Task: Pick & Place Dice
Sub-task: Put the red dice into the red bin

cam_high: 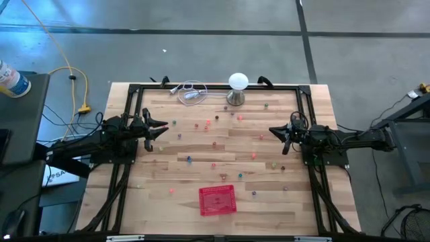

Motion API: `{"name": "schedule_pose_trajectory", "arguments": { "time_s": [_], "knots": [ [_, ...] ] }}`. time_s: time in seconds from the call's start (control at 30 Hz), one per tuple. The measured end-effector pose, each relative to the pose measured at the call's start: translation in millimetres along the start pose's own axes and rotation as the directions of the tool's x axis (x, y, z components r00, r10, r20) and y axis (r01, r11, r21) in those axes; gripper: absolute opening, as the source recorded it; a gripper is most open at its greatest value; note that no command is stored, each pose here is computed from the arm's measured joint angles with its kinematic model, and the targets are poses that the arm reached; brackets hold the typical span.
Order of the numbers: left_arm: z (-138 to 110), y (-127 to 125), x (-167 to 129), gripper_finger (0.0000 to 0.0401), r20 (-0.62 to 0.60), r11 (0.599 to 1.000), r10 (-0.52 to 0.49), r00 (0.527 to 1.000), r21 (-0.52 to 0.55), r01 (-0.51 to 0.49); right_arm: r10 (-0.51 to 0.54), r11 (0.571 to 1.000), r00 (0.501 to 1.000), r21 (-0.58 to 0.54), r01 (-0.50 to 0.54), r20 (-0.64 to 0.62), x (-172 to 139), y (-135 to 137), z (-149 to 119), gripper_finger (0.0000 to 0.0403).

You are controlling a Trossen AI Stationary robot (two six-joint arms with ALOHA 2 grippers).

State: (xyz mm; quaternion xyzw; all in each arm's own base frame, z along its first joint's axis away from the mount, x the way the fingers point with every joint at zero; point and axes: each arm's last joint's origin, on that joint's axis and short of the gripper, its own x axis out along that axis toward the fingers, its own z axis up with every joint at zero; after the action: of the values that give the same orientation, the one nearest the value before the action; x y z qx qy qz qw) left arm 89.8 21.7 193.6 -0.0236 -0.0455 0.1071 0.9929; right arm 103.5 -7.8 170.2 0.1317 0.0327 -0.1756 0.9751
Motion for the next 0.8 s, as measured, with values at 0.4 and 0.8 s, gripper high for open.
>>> {"name": "schedule_pose_trajectory", "arguments": {
  "time_s": [0.4, 0.8],
  "knots": [
    [7, 0, 0, 0.0098, 0.076, 1.000, 0.001, 0.997, -0.007, 0.000, 0.002, 1.000, 1.000, -0.024, -0.002, 0.007, 0, 0, 1, 0.0002],
    [12, -1, -1, 0.0098, 0.125, 1.000, -0.003, 0.992, -0.016, 0.005, 0.013, 0.996, 1.000, -0.093, -0.015, -0.022, 0, 0, -2, 0.0002]
  ]
}}
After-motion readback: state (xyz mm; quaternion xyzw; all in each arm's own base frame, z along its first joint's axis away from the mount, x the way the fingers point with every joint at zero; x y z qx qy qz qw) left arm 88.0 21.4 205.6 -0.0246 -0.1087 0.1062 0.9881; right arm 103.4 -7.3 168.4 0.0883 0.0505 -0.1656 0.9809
